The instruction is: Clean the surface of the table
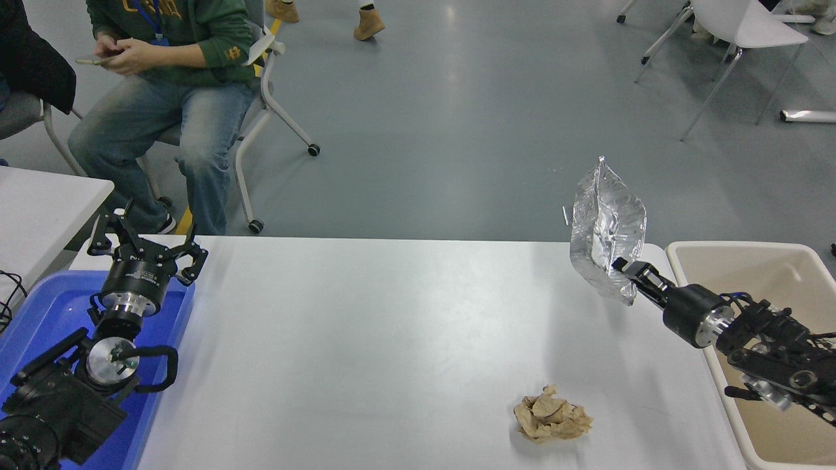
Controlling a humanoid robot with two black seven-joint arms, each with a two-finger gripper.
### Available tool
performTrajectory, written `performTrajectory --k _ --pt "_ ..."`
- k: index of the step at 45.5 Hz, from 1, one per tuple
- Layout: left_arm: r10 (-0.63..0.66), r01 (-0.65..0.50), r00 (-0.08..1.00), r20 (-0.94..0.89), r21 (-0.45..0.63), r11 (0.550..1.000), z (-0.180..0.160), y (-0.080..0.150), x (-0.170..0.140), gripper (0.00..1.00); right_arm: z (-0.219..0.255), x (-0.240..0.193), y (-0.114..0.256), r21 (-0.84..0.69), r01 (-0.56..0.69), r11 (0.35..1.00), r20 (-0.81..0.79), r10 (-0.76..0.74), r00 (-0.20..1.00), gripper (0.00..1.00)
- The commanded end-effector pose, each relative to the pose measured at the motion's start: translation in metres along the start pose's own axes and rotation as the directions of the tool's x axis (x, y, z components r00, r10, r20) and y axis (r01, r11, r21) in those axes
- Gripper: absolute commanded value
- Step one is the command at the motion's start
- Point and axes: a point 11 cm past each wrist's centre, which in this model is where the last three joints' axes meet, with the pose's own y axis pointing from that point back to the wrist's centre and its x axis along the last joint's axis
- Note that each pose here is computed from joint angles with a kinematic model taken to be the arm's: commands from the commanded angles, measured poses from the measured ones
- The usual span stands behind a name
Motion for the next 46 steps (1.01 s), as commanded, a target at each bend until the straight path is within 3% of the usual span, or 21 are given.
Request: performTrajectory --k 1,14,28,37,46 --pt "0.0 0.0 1.0 0.0 0.0 1.0 0.0 0.0 0.0 1.0 -0.01 0.037 0.02 0.016 -0.062 0.998 0.013 0.062 0.998 0.0" --pt "0.001 -0.001 1.0 0.0 0.001 1.0 0.0 0.0 0.0 1.0 0.001 0.101 0.056 -0.026 -0.168 0.985 0.073 0.169 0.983 0.0" --pt "0.0 0.0 1.0 0.0 0.0 1.0 0.0 0.0 0.0 1.0 0.038 0.129 0.089 -0.076 -0.268 0.961 0.067 0.273 0.96 0.0" --pt "0.0 0.0 1.0 0.0 0.0 1.0 0.0 0.0 0.0 1.0 0.072 0.162 0.131 -0.122 -0.364 0.923 0.039 0.371 0.928 0.0" --pt "0.0 0.0 1.0 0.0 0.0 1.0 0.0 0.0 0.0 1.0 0.105 0.167 0.156 -0.193 -0.378 0.905 0.001 0.386 0.923 0.0"
